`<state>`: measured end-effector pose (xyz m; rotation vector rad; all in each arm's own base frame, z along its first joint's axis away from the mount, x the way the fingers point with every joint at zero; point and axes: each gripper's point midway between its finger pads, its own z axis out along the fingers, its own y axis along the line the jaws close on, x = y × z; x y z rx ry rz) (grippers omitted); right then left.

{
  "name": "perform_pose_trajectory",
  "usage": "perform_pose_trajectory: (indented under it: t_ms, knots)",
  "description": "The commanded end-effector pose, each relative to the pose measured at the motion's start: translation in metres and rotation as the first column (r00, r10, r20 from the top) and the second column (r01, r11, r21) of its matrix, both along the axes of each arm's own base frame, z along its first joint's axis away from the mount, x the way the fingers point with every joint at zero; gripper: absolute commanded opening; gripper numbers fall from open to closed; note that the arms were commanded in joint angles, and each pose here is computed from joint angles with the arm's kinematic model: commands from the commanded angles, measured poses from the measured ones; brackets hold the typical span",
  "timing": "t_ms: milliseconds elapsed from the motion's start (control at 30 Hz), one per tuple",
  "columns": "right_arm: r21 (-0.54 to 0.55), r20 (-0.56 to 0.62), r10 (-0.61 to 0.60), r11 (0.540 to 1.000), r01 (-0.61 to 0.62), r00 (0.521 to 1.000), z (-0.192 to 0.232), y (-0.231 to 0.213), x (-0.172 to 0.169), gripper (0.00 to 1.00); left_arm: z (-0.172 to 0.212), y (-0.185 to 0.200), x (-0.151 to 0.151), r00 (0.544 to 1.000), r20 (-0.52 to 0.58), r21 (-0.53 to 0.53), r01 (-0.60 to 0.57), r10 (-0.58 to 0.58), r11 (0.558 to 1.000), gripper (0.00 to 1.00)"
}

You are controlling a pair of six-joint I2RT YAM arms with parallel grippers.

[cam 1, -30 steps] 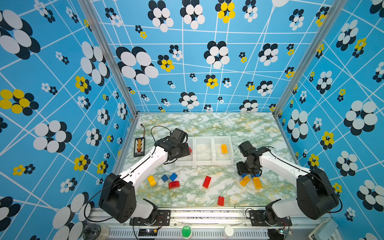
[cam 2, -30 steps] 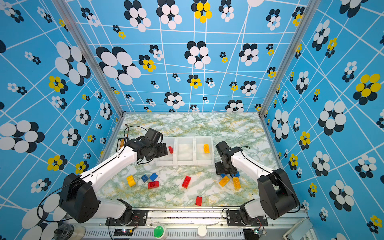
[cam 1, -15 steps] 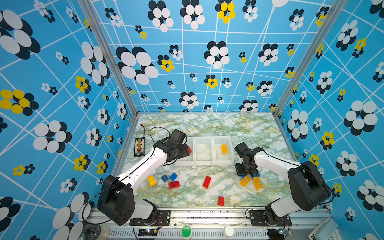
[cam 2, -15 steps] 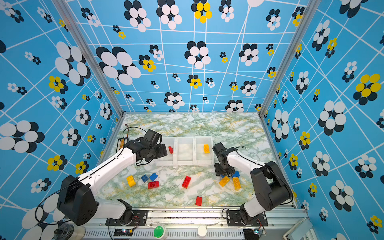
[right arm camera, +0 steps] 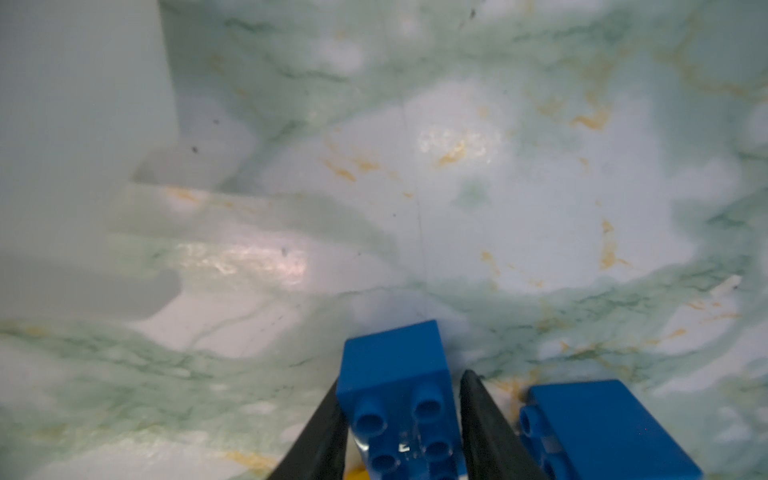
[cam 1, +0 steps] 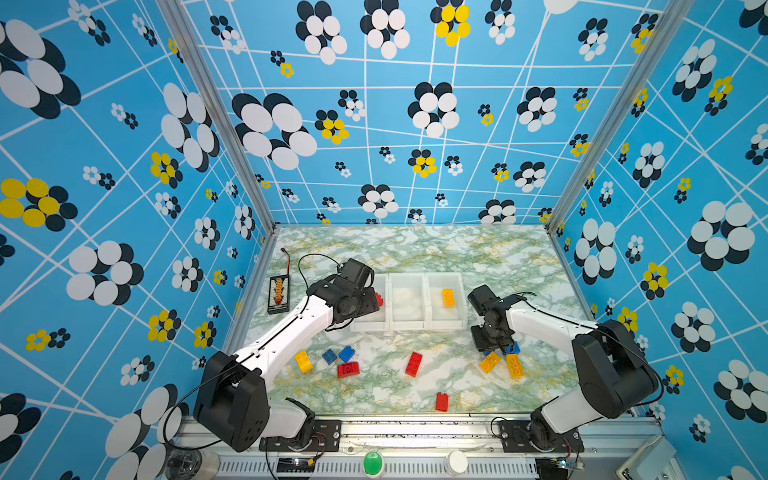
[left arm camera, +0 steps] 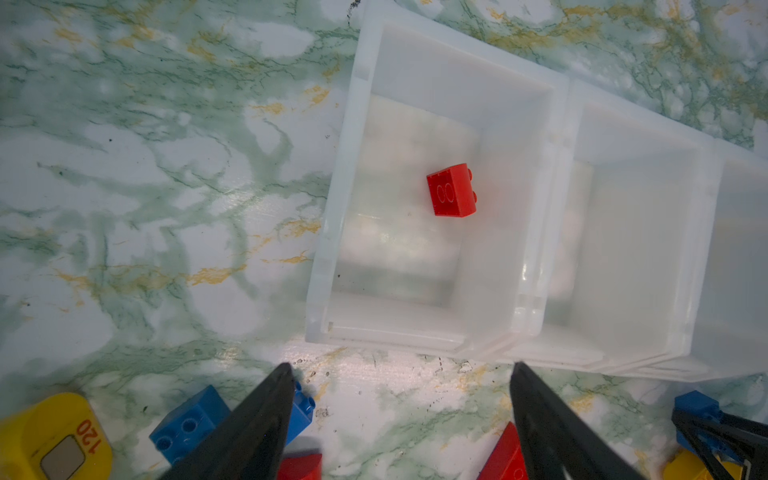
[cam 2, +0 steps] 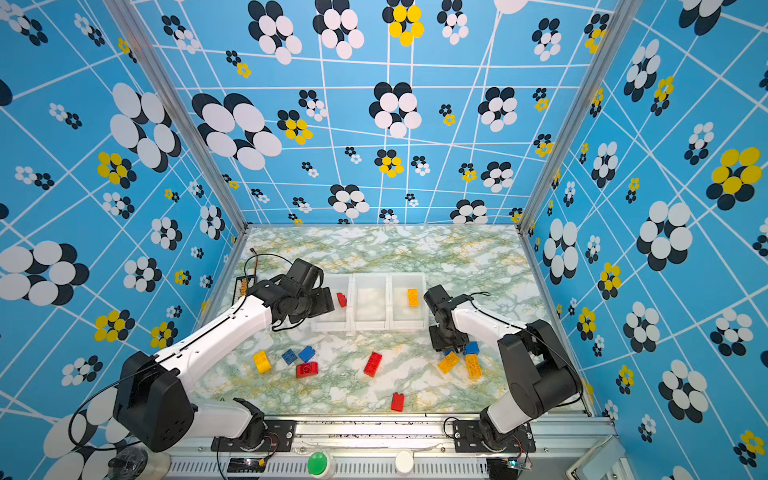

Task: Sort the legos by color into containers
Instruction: 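Close the right gripper on the blue brick and lift it toward the bins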

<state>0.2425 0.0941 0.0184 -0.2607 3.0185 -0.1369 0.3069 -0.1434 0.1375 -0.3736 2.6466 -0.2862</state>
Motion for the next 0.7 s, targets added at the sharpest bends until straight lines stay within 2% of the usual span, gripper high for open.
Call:
perform_pose_trajectory:
  t_ms: [0,300,667]
  knots:
    - [-0.017,0.024,0.010,1.000,-0.009,1.000,0.006,0.001,0.007,0.41,0.003,0.007,-0.001,1.000,0.007,0.009,-0.025,0.025,1.000,0.83]
    - [0.018,0.081,-0.009,1.000,0.008,0.997,0.031,0.008,0.019,0.35,0.003,0.008,-0.002,1.000,0.005,0.013,-0.020,0.020,1.000,0.84]
    - [0.199,0.218,-0.068,0.980,0.024,0.974,0.108,0.038,0.031,0.33,0.002,0.012,-0.012,1.000,0.017,-0.031,-0.018,0.019,0.999,0.87]
